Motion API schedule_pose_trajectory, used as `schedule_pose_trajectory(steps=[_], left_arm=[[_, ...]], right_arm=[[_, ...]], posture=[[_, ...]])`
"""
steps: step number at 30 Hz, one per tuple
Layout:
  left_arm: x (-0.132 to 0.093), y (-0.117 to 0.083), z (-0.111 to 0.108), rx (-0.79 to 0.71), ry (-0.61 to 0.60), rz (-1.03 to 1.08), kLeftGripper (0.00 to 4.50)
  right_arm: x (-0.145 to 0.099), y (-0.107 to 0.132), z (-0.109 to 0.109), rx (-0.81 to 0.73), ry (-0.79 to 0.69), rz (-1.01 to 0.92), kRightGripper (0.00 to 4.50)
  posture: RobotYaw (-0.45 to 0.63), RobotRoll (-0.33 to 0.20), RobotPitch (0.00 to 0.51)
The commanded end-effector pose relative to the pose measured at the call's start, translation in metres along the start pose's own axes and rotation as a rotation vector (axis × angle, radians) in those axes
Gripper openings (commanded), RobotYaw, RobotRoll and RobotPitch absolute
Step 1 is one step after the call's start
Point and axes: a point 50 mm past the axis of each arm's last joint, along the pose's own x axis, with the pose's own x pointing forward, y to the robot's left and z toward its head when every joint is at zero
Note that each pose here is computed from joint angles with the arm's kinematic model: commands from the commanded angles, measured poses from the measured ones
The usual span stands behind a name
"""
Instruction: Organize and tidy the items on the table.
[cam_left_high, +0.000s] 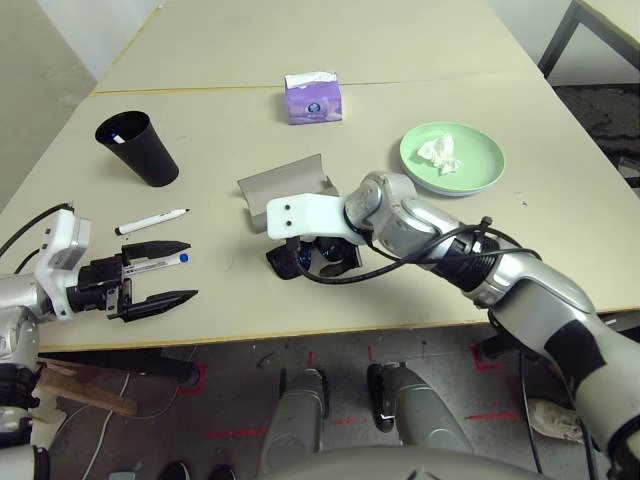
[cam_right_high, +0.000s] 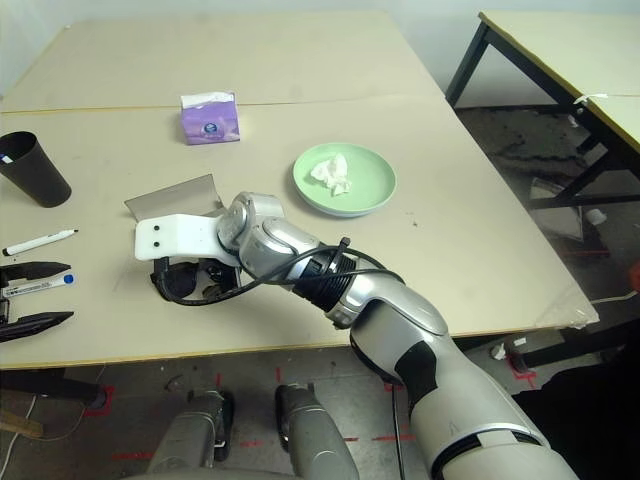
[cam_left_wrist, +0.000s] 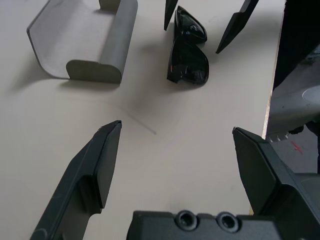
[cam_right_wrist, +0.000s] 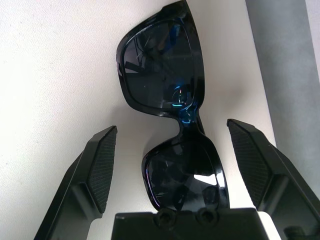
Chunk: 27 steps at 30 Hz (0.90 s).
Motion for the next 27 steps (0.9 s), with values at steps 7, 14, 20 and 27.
schedule_pose_trajectory(steps=[7, 14, 20, 27], left_arm=[[0.002, -0.002, -0.005, -0.015, 0.004, -0.011, 4.50], [0.005, -0.002, -0.007, -0.014, -0.014, -0.012, 4.50], [0.006, -0.001, -0.010, -0.018, -0.019, -0.004, 4.50], [0.004, -0.002, -0.017, -0.027, -0.010, 0.008, 4.50]], right_arm=[[0.000, -0.002, 0.010, -0.002, -0.055, -0.019, 1.72], [-0.003, -0.002, 0.009, 0.015, -0.061, -0.017, 0.02], [-0.005, -0.004, 0.006, 0.024, -0.056, -0.019, 0.02], [-0.008, -0.005, 0.006, 0.029, -0.056, -0.019, 0.02]], posture=[[0.05, 0.000, 0.181], [0.05, 0.000, 0.180], [0.06, 0.000, 0.181], [0.05, 0.000, 0.183]])
